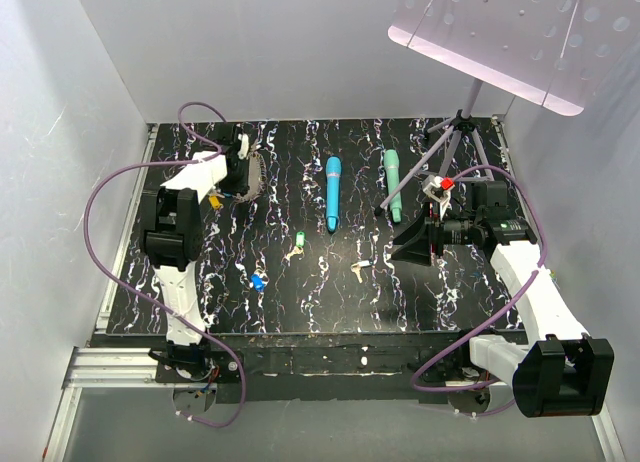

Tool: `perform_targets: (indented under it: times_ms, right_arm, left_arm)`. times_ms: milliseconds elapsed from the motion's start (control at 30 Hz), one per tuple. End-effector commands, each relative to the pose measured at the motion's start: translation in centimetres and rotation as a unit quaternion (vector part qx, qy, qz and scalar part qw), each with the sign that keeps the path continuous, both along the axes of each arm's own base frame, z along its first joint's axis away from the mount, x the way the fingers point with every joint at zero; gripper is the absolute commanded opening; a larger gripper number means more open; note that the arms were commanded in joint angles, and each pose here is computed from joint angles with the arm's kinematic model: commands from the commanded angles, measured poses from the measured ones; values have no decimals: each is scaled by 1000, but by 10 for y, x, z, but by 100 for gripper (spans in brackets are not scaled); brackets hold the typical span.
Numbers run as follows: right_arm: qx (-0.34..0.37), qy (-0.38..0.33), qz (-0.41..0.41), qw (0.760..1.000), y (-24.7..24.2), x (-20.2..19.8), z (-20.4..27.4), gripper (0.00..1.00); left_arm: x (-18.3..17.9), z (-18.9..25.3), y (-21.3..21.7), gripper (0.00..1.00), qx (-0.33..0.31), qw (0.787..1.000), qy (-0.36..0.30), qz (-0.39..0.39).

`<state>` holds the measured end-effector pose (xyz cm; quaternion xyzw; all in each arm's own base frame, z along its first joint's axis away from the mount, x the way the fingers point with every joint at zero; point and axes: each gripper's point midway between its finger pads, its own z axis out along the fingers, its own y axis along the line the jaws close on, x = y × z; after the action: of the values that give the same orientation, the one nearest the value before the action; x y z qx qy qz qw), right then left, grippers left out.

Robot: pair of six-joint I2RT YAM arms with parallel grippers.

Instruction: Put the keys on the keyring

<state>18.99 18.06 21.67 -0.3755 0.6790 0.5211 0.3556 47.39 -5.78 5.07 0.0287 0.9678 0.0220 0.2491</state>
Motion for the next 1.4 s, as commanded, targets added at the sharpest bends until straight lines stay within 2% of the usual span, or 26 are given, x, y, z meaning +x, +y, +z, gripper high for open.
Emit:
perform_targets:
  times_ms: [0, 167, 300, 1367]
  right_arm:
    - [12, -20, 13, 1000, 2, -3, 12, 63]
    - [12, -18, 14, 1000, 3, -3, 11, 63]
    - [13, -18, 14, 1000, 2, -3, 11, 63]
    - [12, -19, 13, 1000, 2, -2, 11, 63]
  left_arm:
    - [-4, 32, -5, 25, -1, 998, -36, -54]
    - [-13, 22, -15, 26, -13, 993, -18, -120]
    - [-11, 22, -18, 26, -15, 991, -18, -134]
    - [3, -1, -16, 28, 3, 991, 6, -131]
